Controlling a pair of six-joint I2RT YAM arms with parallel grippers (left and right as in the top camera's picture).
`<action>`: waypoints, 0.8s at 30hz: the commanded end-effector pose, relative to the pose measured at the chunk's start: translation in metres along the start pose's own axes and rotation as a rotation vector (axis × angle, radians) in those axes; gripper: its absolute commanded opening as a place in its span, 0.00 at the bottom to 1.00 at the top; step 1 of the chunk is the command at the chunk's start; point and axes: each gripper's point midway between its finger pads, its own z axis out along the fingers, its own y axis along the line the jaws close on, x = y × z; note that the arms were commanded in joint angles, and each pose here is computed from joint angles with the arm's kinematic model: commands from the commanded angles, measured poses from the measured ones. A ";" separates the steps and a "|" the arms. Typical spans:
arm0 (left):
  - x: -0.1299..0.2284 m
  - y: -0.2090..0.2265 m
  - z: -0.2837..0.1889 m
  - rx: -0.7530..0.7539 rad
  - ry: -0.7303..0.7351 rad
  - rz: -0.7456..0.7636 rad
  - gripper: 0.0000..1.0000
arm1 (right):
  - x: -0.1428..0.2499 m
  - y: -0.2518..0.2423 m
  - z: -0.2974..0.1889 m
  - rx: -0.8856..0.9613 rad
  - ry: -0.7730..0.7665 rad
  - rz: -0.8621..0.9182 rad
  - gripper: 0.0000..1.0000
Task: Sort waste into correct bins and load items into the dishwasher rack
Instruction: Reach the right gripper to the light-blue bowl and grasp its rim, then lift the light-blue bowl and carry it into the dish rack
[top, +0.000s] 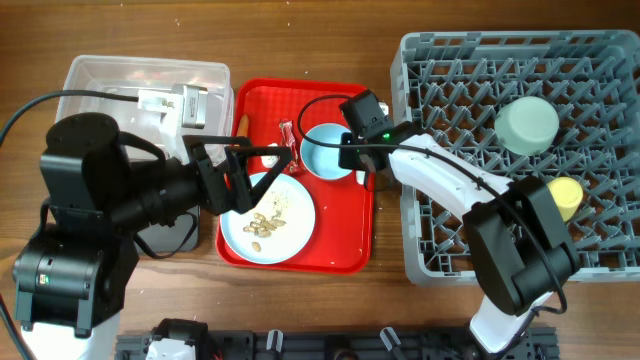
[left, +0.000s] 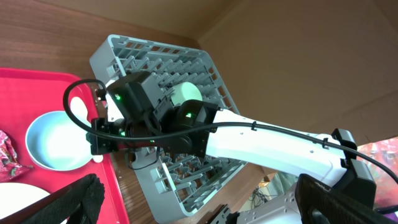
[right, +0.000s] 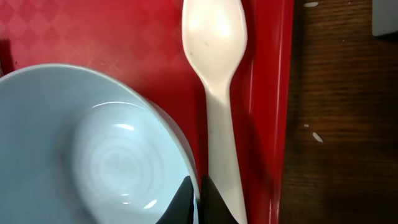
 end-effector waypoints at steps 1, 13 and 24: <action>-0.001 -0.007 -0.001 0.021 0.001 0.035 1.00 | 0.005 -0.005 0.002 0.022 0.021 0.000 0.04; -0.001 -0.007 -0.001 0.021 0.002 0.034 1.00 | -0.080 -0.035 -0.173 0.127 -0.508 0.065 0.04; -0.001 -0.007 -0.001 0.021 0.001 0.035 1.00 | -0.100 -0.171 -0.262 0.779 -0.714 0.108 0.04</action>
